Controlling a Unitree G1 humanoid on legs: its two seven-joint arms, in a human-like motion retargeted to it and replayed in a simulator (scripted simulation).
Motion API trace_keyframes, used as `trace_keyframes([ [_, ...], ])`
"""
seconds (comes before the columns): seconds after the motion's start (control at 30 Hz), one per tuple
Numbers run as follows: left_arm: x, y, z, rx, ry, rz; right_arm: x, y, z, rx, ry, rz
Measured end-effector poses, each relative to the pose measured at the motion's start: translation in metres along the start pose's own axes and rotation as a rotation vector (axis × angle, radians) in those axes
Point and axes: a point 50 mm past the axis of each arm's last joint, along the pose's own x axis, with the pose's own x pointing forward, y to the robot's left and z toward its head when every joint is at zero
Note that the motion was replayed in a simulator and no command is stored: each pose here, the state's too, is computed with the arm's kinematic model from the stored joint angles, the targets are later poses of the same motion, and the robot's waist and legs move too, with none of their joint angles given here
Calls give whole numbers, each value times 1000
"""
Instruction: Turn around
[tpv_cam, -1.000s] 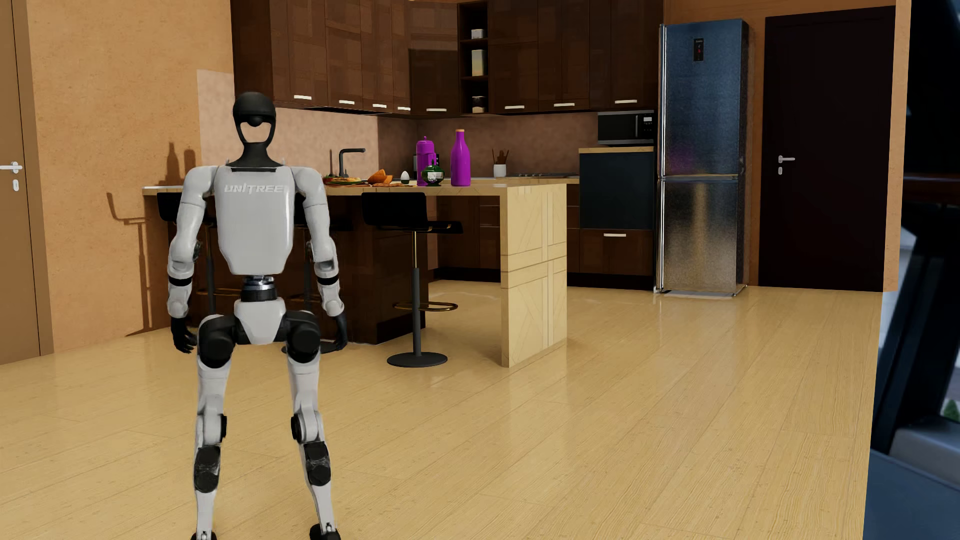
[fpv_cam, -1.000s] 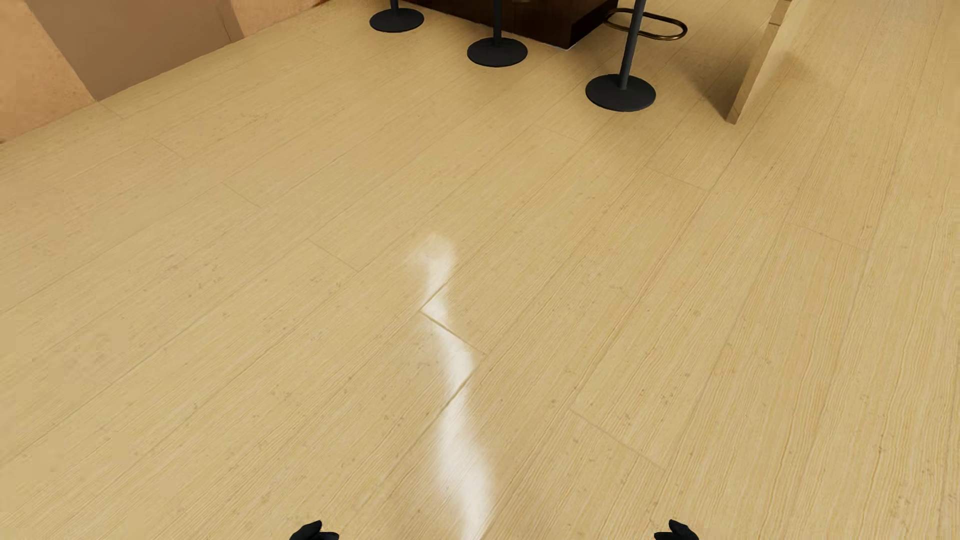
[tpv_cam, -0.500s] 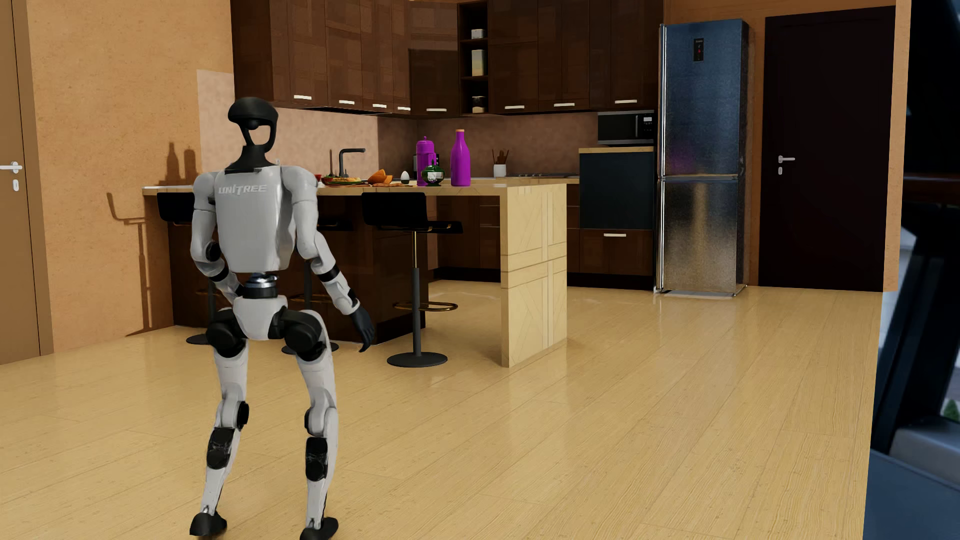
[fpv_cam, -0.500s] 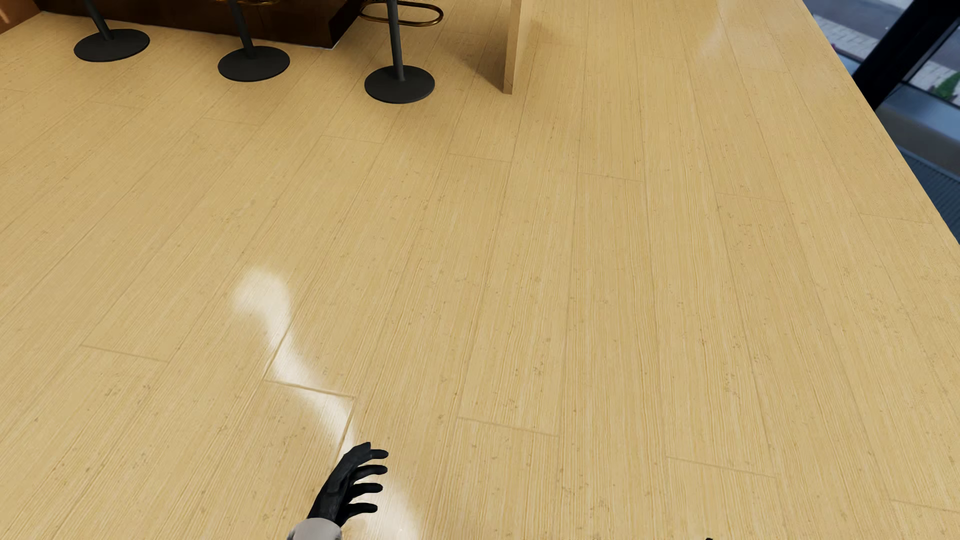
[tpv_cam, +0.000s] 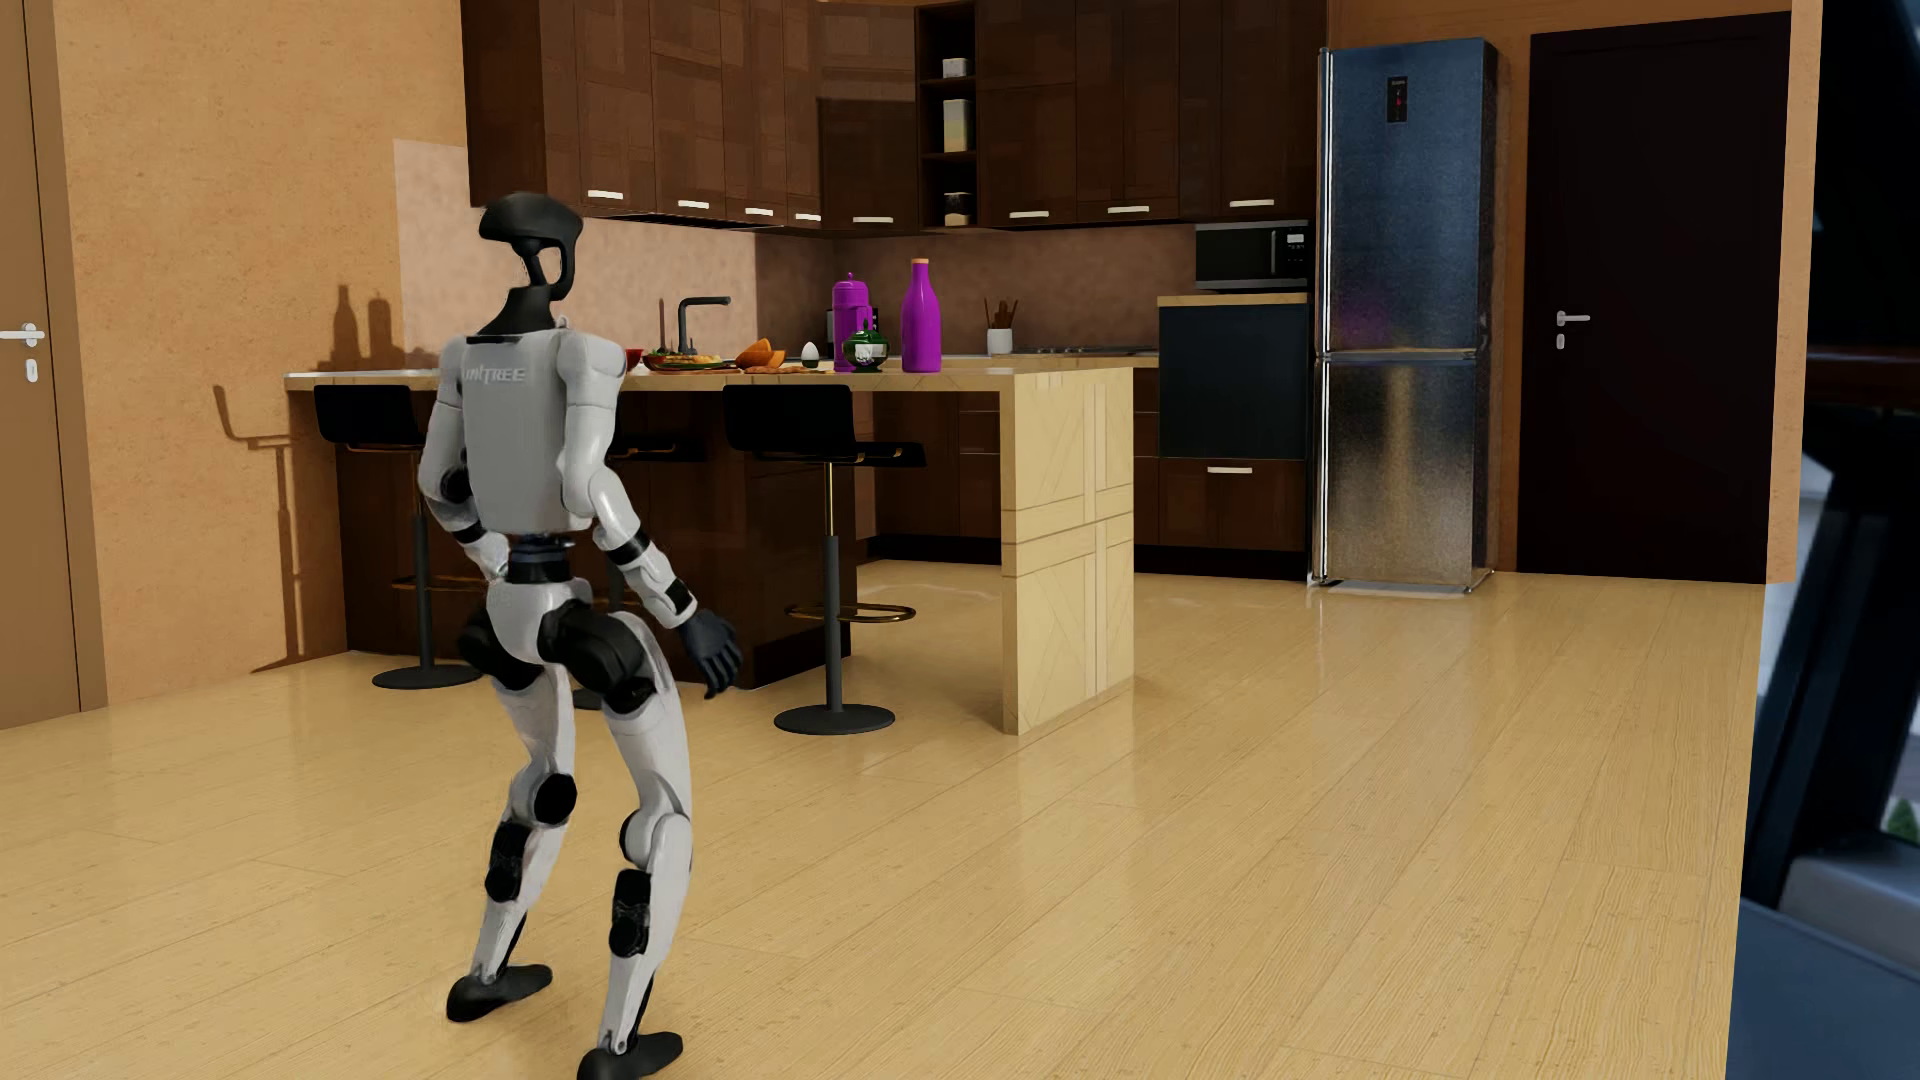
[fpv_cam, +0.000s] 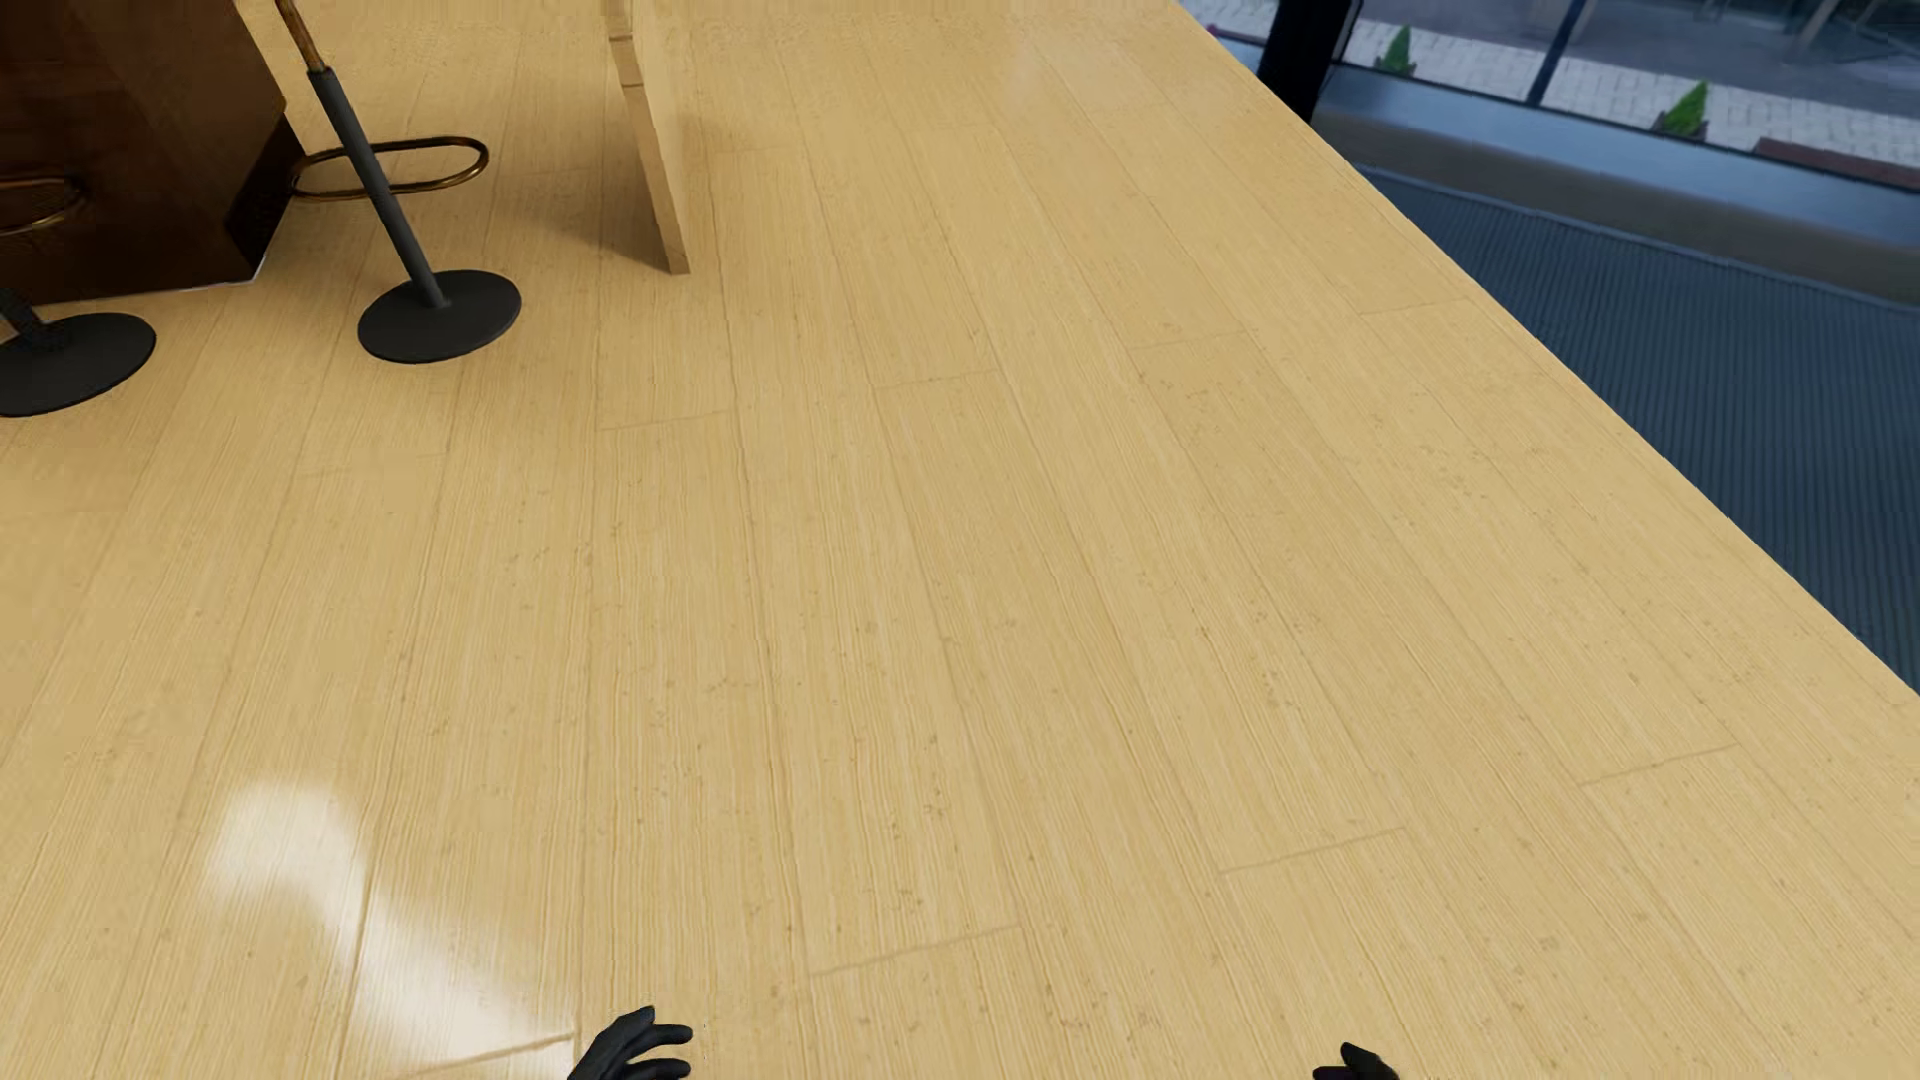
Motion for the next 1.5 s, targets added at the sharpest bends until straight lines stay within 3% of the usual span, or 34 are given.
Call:
trace_keyframes([
  [0.1,6,6,17,51,-17,2,2,-10,10,20,-15,1],
  [0.23,20,-29,63,53,-147,-57,-2,-30,-25,30,121,-41],
  [0.3,14,-18,42,53,-97,-53,-6,-37,-34,21,133,-97],
  [0.37,13,1,45,36,-96,-14,-1,-25,-5,71,44,-83],
  [0.47,-1,-15,-11,-109,101,0,11,-1,60,86,-142,88],
  [0.53,-6,-21,-22,-198,141,20,13,0,80,89,-238,176],
  [0.7,5,-12,9,-88,7,23,8,-11,45,53,-126,185],
  [0.83,4,-24,1,-26,46,-18,10,5,61,23,-166,175],
  [1.0,1,-14,-11,-82,141,-1,11,-10,63,30,-214,187],
  [1.13,7,-28,6,-73,77,-29,10,-10,51,56,-162,189],
  [1.23,3,-12,-3,-62,85,6,10,1,63,109,-177,205],
  [1.5,2,-13,-8,-62,99,6,8,-2,55,27,-169,175],
])
